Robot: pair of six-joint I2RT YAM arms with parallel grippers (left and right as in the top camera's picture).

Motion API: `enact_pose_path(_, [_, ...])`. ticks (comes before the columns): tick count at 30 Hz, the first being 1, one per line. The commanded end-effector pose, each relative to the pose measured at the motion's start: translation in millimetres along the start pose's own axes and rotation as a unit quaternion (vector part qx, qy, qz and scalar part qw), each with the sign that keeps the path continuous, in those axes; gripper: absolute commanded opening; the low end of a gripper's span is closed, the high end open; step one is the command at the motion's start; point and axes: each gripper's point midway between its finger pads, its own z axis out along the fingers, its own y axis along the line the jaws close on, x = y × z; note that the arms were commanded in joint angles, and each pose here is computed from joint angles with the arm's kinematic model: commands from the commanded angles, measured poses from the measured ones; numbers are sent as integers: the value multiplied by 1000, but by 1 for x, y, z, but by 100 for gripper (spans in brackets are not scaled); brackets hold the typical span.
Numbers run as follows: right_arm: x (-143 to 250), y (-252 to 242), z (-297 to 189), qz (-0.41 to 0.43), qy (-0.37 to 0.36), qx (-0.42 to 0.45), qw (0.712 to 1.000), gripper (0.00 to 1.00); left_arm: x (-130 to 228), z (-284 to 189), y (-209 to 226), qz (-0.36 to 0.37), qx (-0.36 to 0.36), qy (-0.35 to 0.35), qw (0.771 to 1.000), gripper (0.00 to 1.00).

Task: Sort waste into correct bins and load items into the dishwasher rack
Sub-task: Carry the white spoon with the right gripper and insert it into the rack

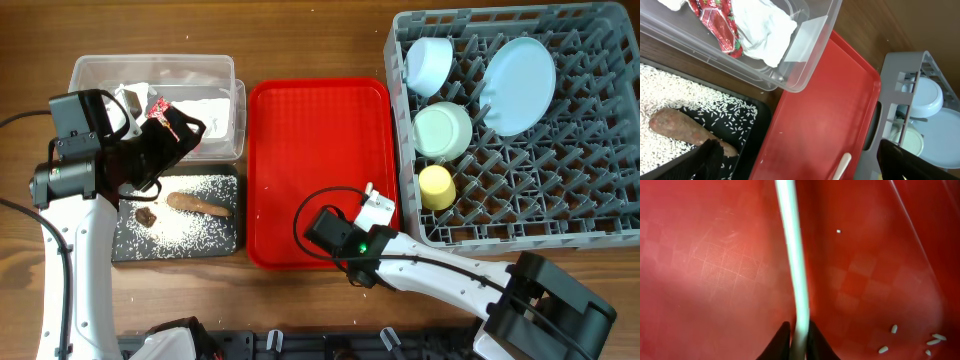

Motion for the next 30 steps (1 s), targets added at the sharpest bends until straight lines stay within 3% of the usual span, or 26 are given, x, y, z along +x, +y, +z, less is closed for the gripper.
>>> enact_pose_path(1, [2, 0, 2, -37, 3, -3, 999, 4, -1, 1, 3, -6, -3, 0, 1000, 100])
enact_pose_path(9, [-33, 33, -51, -140, -64, -88, 984, 4, -1, 1, 3, -6, -3, 0, 1000, 100])
enact_pose_path(13, [-60, 44, -108, -254, -135, -146, 946, 4, -1, 1, 3, -6, -3, 0, 1000, 100])
enact_pose_path(16, [-85, 27, -144, -294, -178, -158, 926, 4, -1, 1, 3, -6, -3, 0, 1000, 100])
enact_pose_path(24, [-156, -48, -187, -288, -268, -94, 914, 4, -1, 1, 3, -6, -3, 0, 1000, 100])
enact_pose_path(30, [-190, -89, -168, -227, -250, -34, 941, 4, -1, 1, 3, -6, -3, 0, 1000, 100])
